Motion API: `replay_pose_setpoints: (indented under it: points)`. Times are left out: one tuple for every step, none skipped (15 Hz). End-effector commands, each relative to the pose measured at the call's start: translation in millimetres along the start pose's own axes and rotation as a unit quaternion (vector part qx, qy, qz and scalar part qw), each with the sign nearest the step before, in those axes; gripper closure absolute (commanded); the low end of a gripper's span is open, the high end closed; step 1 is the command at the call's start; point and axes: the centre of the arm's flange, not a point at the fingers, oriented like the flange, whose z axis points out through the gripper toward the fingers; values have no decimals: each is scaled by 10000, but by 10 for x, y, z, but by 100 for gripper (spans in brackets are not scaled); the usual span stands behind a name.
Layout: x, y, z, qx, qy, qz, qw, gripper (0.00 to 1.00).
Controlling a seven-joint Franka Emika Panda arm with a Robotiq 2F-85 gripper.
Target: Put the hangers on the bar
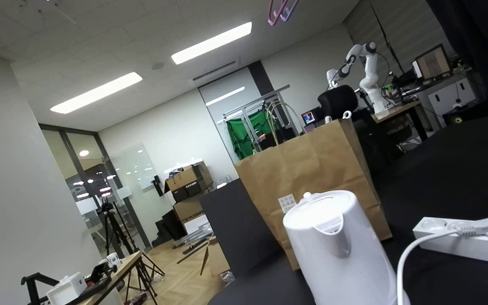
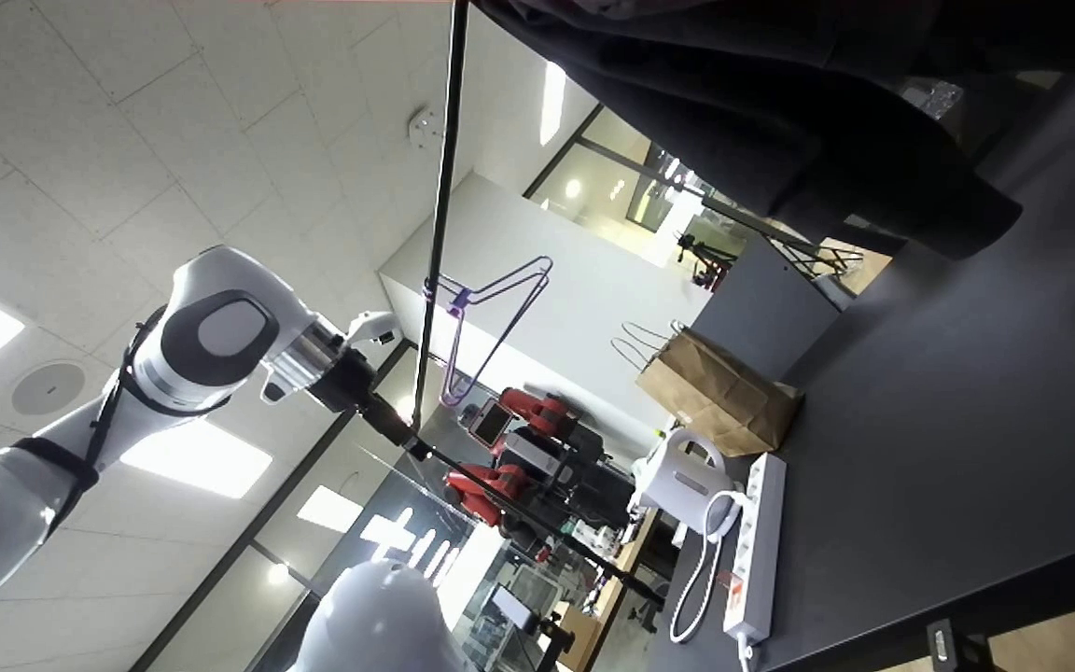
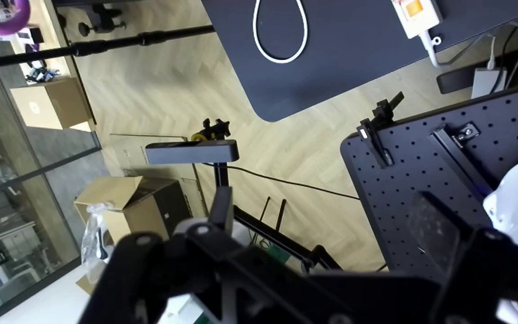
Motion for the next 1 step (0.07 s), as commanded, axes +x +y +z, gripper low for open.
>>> replay_pose_setpoints:
  points:
    - [0, -5, 14, 17, -7, 7, 10000, 0]
